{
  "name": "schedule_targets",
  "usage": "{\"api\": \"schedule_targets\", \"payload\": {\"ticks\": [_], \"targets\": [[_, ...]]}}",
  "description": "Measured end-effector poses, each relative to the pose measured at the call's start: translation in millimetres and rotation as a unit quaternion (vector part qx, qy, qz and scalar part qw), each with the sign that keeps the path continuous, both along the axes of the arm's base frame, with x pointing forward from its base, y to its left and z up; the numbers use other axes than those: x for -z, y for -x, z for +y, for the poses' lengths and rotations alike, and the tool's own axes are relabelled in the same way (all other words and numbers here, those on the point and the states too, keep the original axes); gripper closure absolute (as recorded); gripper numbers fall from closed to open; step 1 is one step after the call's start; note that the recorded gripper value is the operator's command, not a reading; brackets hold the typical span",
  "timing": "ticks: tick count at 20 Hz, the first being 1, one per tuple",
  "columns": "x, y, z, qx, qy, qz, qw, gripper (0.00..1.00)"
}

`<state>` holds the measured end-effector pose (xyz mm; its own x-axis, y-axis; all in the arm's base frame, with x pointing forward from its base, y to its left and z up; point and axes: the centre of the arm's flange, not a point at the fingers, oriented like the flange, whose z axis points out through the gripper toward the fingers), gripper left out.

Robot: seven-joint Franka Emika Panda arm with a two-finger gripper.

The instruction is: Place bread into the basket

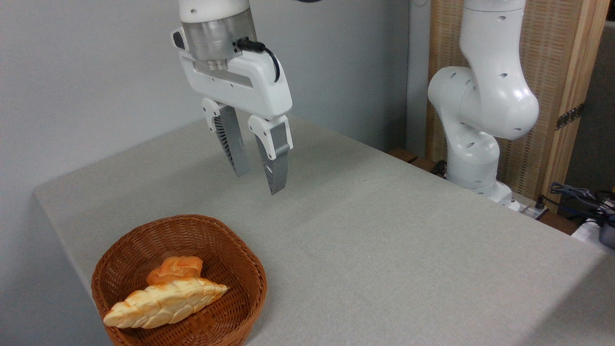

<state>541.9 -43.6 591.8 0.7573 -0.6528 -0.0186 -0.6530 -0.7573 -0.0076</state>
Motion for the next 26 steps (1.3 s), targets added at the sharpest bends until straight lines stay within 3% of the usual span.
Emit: {"api": "schedule_targets", "payload": {"ticks": [7, 21, 26], "targets": [[-34.1, -5.6, -0.6, 0.000, 0.003, -0.036, 0.9994, 0.00], [-25.0, -18.0, -14.9, 0.009, 0.001, -0.029, 0.9995, 0.00], [-20.1, -12.6, -14.4, 0.008, -0.001, -0.003, 1.0000, 0.00]]}}
